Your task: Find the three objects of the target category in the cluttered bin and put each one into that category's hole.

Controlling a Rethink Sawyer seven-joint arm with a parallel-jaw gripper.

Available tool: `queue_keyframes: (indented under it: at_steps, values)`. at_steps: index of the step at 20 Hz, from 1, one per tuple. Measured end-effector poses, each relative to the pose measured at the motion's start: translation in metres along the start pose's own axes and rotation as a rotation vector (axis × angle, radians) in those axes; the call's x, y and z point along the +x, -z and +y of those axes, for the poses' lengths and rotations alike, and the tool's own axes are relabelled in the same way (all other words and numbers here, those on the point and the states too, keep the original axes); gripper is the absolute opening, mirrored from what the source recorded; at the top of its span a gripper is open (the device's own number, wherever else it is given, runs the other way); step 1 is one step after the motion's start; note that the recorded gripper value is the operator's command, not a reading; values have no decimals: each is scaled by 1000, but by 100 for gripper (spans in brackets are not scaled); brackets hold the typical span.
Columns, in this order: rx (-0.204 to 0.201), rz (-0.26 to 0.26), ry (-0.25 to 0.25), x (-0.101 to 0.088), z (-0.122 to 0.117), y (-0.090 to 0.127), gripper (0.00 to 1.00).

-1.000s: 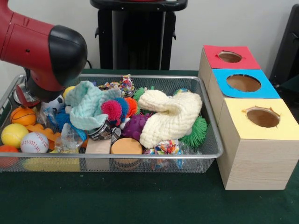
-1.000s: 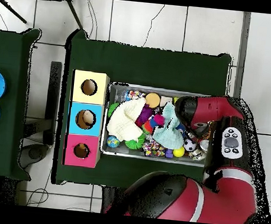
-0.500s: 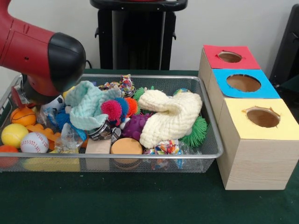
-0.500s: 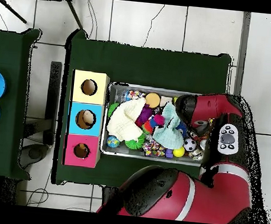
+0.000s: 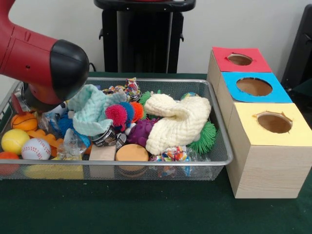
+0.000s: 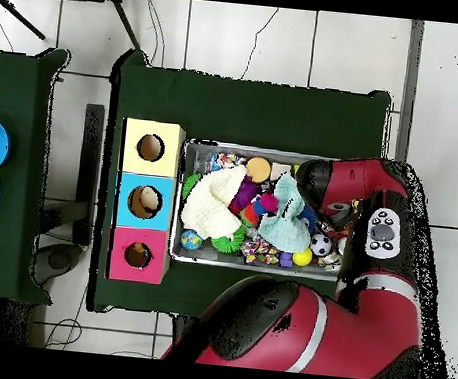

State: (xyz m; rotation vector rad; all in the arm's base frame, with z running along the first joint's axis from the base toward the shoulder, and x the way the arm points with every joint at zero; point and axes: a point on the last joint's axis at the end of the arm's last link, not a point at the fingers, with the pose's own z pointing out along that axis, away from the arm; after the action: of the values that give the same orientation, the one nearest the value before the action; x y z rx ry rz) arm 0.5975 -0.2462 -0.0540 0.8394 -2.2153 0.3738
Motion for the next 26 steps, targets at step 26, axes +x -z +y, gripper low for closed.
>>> queue_keyframes:
  at_steps: [26]
  values:
    - [-250,-308,-194,44,-26,-30,100]
